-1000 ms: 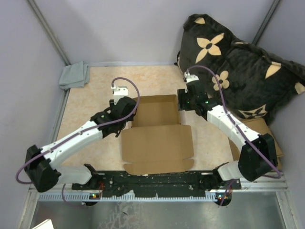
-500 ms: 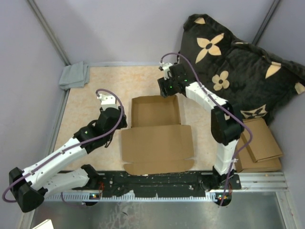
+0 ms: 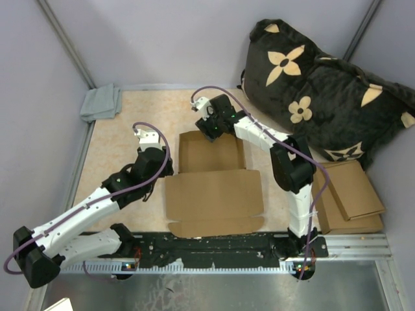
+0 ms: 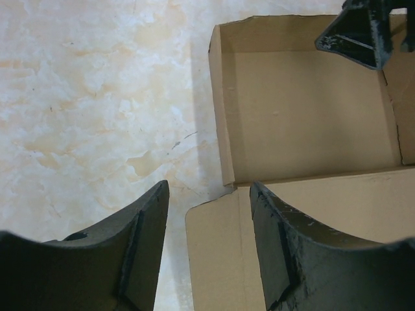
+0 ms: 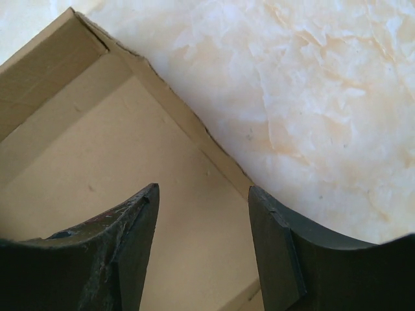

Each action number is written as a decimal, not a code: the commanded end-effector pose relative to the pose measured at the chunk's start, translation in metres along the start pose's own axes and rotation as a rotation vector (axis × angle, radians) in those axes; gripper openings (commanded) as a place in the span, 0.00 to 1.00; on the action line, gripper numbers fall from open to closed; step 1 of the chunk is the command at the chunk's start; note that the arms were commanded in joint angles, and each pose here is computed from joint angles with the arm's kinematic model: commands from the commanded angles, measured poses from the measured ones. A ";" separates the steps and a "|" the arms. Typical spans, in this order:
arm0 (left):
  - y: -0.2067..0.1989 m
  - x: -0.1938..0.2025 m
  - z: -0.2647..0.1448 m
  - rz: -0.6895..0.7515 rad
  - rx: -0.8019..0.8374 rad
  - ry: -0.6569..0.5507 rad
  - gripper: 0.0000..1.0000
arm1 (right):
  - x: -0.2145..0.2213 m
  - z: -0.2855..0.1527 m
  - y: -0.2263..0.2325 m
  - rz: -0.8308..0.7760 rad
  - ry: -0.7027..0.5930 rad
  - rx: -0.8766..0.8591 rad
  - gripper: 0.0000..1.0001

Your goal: Fold the paper box

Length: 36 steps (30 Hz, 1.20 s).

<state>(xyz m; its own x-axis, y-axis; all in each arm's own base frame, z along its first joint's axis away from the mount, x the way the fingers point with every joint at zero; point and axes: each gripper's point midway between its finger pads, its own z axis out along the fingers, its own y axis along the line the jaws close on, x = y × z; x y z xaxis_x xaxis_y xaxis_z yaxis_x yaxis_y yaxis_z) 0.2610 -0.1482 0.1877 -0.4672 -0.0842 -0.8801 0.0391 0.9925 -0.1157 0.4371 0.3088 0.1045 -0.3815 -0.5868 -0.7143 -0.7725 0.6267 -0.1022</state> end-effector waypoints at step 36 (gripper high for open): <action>-0.020 0.020 0.012 -0.029 0.081 0.049 0.59 | 0.062 -0.037 -0.060 0.729 0.128 0.125 0.24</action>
<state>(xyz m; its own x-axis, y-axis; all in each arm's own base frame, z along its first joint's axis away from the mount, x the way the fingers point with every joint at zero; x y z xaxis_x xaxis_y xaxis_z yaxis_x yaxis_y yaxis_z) 0.2567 -0.1599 0.1664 -0.5168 -0.0860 -0.8518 0.0728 0.9869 -0.1438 0.4959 0.2044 0.0504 -0.8038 -0.1620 -0.5724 -0.2929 0.9452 0.1439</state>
